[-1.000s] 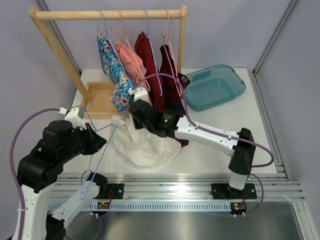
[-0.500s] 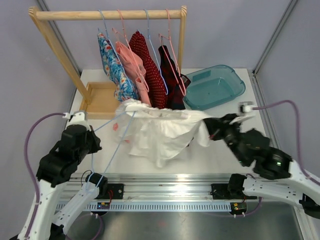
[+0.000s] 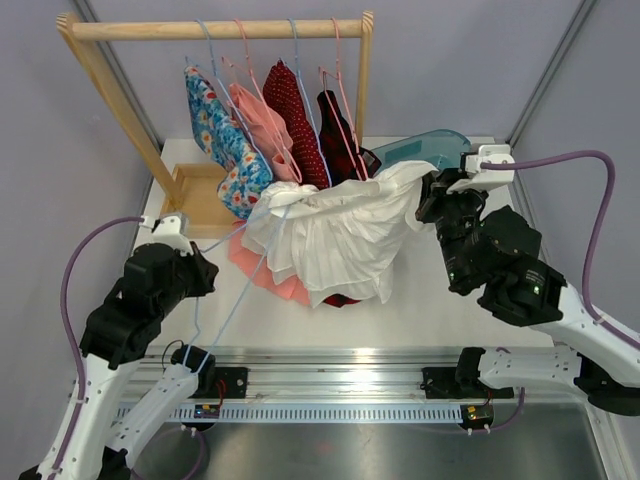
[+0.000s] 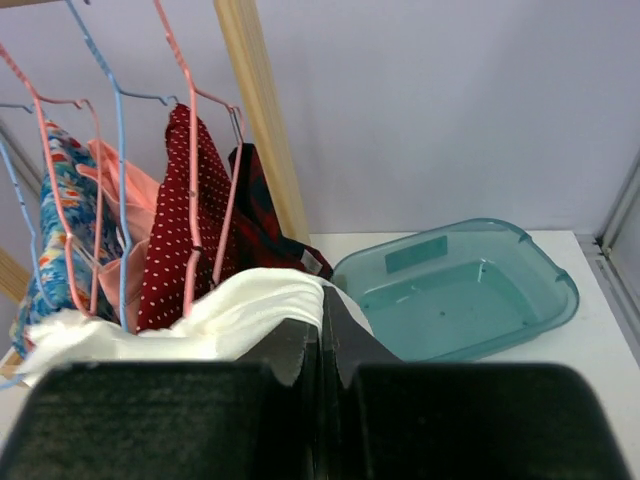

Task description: Remove the skirt from the hanger

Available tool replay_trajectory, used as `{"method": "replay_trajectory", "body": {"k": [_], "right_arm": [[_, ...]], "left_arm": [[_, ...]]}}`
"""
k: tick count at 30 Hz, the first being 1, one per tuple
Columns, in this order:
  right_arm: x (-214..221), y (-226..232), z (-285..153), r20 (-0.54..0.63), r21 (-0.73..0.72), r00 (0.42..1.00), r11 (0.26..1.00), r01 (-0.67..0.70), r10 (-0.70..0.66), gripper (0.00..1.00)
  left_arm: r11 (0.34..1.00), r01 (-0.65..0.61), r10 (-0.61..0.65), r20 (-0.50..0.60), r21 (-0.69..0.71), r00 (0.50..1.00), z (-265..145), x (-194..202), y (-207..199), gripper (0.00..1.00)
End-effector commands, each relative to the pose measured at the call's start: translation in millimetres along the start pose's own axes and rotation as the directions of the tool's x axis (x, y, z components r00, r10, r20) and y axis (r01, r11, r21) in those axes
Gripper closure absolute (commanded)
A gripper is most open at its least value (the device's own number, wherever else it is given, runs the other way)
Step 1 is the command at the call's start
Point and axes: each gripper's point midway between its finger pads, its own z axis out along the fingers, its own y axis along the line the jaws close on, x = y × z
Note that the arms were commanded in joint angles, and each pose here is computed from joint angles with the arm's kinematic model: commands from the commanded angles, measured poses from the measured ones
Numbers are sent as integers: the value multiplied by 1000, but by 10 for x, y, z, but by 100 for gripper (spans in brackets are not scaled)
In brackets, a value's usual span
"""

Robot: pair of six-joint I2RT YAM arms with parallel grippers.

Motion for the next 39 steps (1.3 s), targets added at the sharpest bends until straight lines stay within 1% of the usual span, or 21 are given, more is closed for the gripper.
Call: {"method": "replay_trajectory", "body": {"k": [1,3,6,9,12,15,17,19,20,21,22,23,25,26,28,29,31,34,35,36,39], "right_arm": [[-356,47,13,76,-37,995,997,-66,68,100],[-28,242,98,28,-55,999,998,-22,23,100],[422,429,163,-55,-63,998,998,7,-10,100],[753,451,163,-116,-42,993,999,14,-19,100],[915,274,169,-136,38,990,998,40,-34,100],[992,-141,280,-166,168,986,985,32,-3,100],[1064,-434,348,-195,241,980,970,11,38,100],[943,-665,312,-164,309,985,951,-6,59,100],[859,-766,291,-141,341,988,940,-17,69,100],[685,-900,257,-95,377,991,925,-49,91,100],[527,-971,262,-55,393,995,918,-55,83,100],[327,-998,258,-13,390,995,917,-83,96,100],[71,-1008,356,22,381,999,923,-53,48,100],[-91,-1019,484,38,397,999,917,-41,28,100],[-371,-960,648,38,359,999,933,-22,9,100],[-168,-965,800,-29,359,999,933,34,-25,100],[-317,-955,1082,-39,329,999,944,23,-11,100],[-646,-969,1359,37,305,999,952,-27,16,100],[-936,-970,1352,104,292,994,954,-68,39,100],[-867,-917,1574,86,276,996,959,-61,39,100],[-1138,-890,1904,138,260,990,963,-76,41,100]], "left_arm": [[949,-17,9,26,314,1000,-305,-215,-575,100],[869,-38,64,-36,494,997,-505,-112,-878,100],[773,-6,150,-173,634,973,-530,254,-1075,100],[737,35,169,-234,674,957,-571,454,-1129,100],[637,48,179,-208,769,962,-825,470,-1257,100],[474,26,194,-133,880,972,-1252,405,-1409,100],[408,-11,186,-71,913,980,-1463,346,-1438,100],[450,-39,168,-42,892,985,-1453,292,-1398,100],[497,-48,171,-43,867,984,-1433,295,-1333,100],[592,-58,141,-33,804,989,-1271,233,-1241,100],[642,-60,130,-32,764,991,-1191,216,-1175,100],[749,-61,100,-21,660,995,-1020,159,-1001,100],[851,-55,73,-15,522,997,-832,136,-762,100],[926,-51,46,22,373,999,-673,52,-517,100],[986,-31,22,57,162,998,-534,-9,-149,100],[994,-25,18,65,108,998,-515,-19,-55,100],[1000,-10,9,75,17,997,-524,-39,110,100],[998,0,8,134,-65,991,-610,-162,271,100],[995,6,11,158,-103,987,-636,-214,340,100],[992,1,19,158,-127,987,-643,-228,378,100],[978,-8,44,168,-210,985,-677,-345,489,100]]}}
